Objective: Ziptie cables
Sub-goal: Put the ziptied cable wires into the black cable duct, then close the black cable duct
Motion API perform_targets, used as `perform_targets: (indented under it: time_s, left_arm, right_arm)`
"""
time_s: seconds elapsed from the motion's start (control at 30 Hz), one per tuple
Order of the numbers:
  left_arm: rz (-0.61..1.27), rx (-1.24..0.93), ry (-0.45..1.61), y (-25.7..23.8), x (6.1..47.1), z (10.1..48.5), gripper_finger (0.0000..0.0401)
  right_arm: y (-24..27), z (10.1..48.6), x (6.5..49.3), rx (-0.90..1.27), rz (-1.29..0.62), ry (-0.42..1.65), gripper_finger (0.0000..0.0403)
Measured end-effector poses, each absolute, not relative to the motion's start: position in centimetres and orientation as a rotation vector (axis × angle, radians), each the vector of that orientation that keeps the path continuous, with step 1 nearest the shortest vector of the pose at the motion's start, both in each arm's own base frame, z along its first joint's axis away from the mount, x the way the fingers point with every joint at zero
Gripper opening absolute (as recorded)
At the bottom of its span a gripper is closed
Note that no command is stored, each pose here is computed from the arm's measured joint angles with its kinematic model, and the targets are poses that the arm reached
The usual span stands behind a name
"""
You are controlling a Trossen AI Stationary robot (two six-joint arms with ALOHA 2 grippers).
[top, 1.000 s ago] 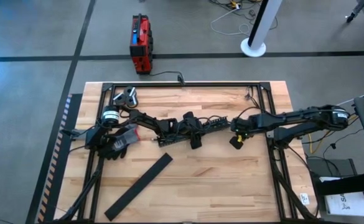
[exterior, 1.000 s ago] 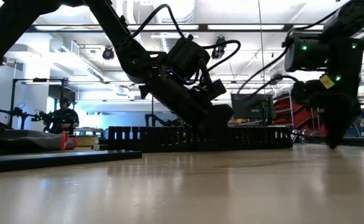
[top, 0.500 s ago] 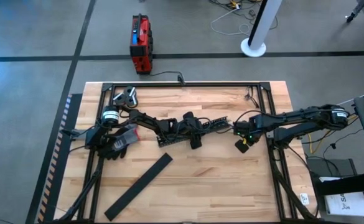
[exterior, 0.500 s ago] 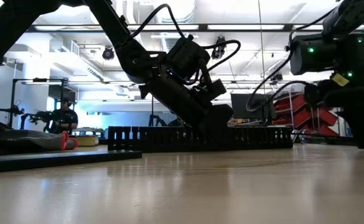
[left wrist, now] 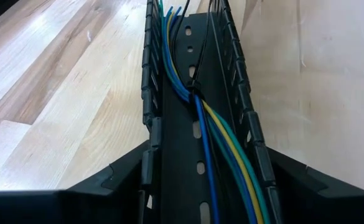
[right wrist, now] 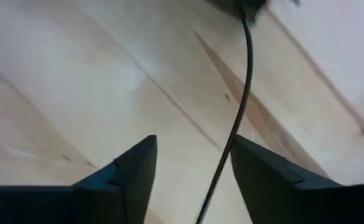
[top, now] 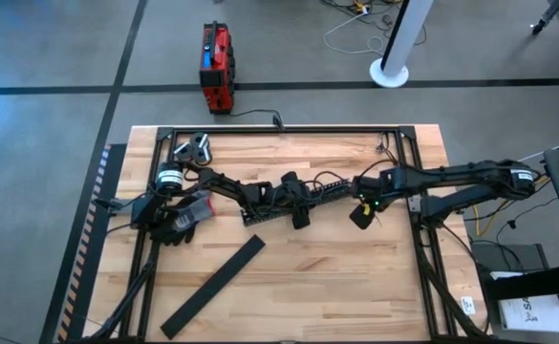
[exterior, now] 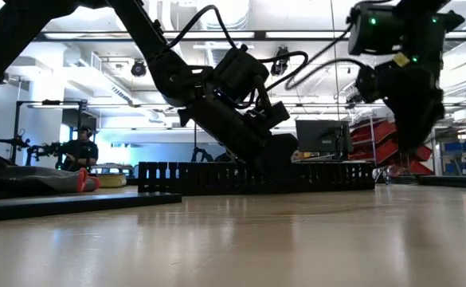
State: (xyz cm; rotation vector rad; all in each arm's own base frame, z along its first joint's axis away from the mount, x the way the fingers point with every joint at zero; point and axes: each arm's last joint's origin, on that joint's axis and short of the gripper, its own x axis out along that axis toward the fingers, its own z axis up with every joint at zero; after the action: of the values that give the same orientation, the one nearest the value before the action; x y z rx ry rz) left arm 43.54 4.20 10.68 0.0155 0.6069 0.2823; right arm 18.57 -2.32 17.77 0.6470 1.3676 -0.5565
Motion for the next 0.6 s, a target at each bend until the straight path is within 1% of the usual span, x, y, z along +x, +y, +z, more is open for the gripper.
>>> perform_targets:
  time_s: [0.13,0.3,0.47,0.6]
  left_arm:
    - [0.282,0.017,0.607,4.2,43.5,10.7,0.0239]
    - [0.282,0.018,0.607,4.2,43.5,10.7,0.0245]
    - [0.275,0.032,0.604,4.2,43.5,10.8,0.0239]
    - [0.271,0.039,0.606,4.1,43.3,11.5,0.0242]
  right_arm:
    - [-2.4,18.8,19.4,0.604,-0.523,1.32,0.0208]
    - [-2.0,19.0,19.9,0.519,-0.493,1.28,0.0219]
    - [-1.2,19.0,20.1,0.503,-0.468,1.259,0.0218]
    - [0.7,19.3,21.2,0.387,-0.424,1.133,0.0208]
